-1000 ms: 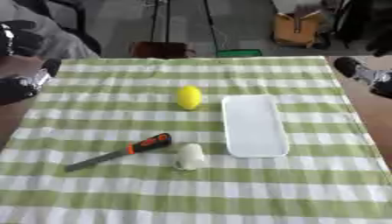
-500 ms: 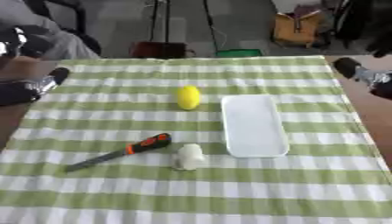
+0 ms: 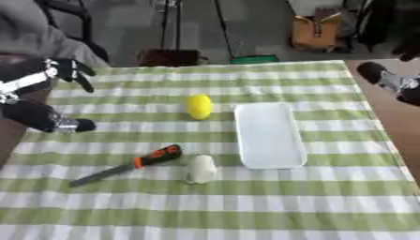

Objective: Pick up objects on the table and place them in the box.

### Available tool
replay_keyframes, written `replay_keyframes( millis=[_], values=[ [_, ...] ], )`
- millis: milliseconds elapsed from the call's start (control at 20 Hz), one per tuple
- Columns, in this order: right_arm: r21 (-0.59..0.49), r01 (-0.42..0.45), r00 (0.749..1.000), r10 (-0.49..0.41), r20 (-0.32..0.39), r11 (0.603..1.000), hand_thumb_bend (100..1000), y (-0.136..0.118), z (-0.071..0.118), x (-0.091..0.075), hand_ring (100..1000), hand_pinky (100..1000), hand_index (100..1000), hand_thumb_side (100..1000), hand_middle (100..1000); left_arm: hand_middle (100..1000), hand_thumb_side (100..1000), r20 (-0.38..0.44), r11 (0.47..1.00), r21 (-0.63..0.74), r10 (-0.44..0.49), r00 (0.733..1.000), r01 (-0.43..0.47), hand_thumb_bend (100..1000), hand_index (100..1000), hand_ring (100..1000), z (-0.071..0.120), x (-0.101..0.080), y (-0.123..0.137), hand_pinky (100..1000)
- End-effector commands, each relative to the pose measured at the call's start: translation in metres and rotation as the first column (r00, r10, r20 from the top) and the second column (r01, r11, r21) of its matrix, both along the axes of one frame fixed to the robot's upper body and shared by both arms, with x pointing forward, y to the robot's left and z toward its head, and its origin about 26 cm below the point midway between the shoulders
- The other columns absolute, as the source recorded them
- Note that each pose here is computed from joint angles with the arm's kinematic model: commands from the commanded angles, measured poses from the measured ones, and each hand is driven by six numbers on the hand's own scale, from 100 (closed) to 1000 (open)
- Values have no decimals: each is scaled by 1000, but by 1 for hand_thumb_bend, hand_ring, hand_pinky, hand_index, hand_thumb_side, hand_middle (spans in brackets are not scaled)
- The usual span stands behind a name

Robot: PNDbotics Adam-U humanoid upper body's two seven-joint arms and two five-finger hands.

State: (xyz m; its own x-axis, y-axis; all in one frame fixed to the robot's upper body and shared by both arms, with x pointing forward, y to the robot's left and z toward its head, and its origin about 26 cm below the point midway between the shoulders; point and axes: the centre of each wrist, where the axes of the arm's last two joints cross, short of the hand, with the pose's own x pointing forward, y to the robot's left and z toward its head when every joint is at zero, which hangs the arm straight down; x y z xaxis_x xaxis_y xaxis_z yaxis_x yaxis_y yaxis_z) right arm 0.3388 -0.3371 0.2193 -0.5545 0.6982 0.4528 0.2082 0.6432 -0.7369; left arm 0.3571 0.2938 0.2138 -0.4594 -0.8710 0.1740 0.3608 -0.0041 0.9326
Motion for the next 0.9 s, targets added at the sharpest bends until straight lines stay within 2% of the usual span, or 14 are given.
replay_keyframes(
  millis=[50,350,650,850,900],
  values=[
    [-41,3,1000,-2,27,999,686,-4,13,-3,578,537,851,519,671,852,569,-34,995,101,23,999,-20,712,698,832,0,9,1,848],
    [-41,-1,1000,2,25,999,686,-3,13,-3,578,537,850,520,671,851,565,-59,986,166,43,997,-33,734,693,839,-27,30,-16,851],
    [-40,-3,1000,4,24,999,686,-3,12,-3,578,537,850,520,671,851,522,-79,976,218,13,997,4,755,692,851,-52,48,-39,864],
    [-38,-4,1000,5,24,999,685,-2,12,-3,578,537,851,520,671,851,507,-83,974,224,-16,996,34,744,688,851,-59,53,-48,865],
    [-38,-5,1000,6,24,999,685,-2,12,-3,578,537,851,520,671,853,480,-85,973,225,-22,996,41,728,697,854,-60,53,-49,871]
  ],
)
